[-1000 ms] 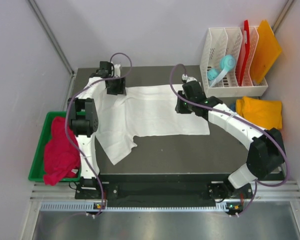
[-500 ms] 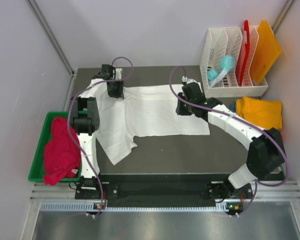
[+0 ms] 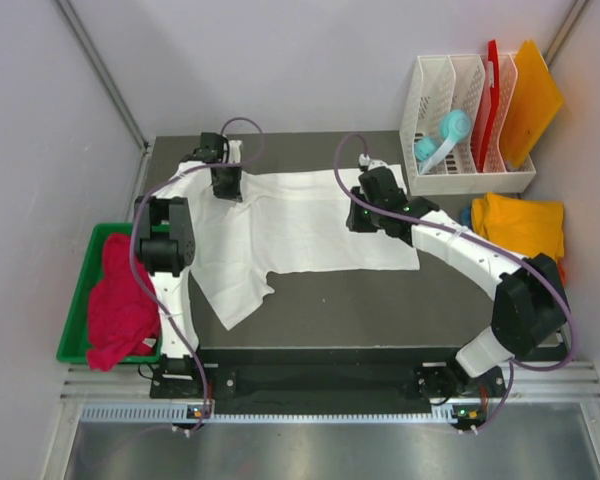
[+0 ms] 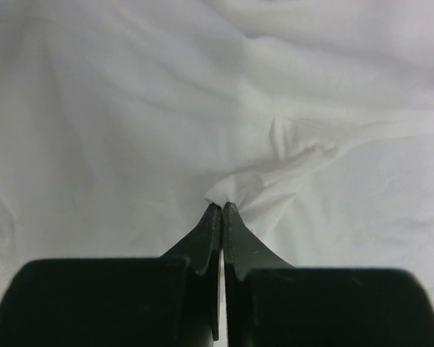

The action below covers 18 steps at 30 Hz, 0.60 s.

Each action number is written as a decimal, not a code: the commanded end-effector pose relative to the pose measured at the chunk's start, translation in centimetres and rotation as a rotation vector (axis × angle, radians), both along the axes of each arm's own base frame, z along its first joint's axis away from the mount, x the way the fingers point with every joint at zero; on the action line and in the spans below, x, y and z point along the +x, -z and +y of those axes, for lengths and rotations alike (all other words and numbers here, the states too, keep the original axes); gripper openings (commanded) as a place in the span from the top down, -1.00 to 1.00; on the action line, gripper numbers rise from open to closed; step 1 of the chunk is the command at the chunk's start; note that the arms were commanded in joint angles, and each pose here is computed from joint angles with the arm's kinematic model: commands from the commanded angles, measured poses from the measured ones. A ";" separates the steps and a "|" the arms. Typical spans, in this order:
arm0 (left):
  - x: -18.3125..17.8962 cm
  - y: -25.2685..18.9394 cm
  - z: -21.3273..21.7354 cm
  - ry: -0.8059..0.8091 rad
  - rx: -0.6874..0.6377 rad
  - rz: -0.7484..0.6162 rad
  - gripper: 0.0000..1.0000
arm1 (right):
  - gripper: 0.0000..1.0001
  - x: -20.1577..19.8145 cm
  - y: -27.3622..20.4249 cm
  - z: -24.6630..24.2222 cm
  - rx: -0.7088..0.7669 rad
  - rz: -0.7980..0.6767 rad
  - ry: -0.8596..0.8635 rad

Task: Fold and stack the t-shirts
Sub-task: Fold the tshirt

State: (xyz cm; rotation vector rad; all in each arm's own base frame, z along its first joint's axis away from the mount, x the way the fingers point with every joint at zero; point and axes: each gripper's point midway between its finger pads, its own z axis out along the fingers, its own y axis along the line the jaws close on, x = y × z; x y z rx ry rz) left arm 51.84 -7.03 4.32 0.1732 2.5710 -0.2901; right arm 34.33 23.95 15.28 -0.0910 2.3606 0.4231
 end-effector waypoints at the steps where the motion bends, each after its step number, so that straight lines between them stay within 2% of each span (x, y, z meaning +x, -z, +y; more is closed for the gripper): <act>1: -0.5 -5.2 0.1 -0.004 -0.020 -0.111 1.00 | 0.63 0.3 -0.3 1.5 0.045 -0.030 -0.011; 5: -2.1 -6.4 -0.1 0.007 -0.036 -0.121 1.00 | 0.65 0.1 0.4 2.0 0.054 -0.018 -0.015; 11: -4.9 -4.9 -0.7 0.050 -0.049 -0.042 0.98 | 0.66 -0.3 1.4 2.6 0.058 -0.001 -0.020; 16: -8.0 -2.9 -2.3 0.128 -0.070 0.055 0.81 | 0.66 -0.4 1.9 2.5 0.051 0.006 -0.018; 17: -8.9 -2.3 -2.9 0.155 -0.068 0.076 0.73 | 0.66 -0.4 2.0 2.5 0.050 0.008 -0.015; 18: -9.3 -2.1 -3.3 0.181 -0.062 0.087 0.51 | 0.66 -0.4 2.0 2.5 0.051 0.006 -0.015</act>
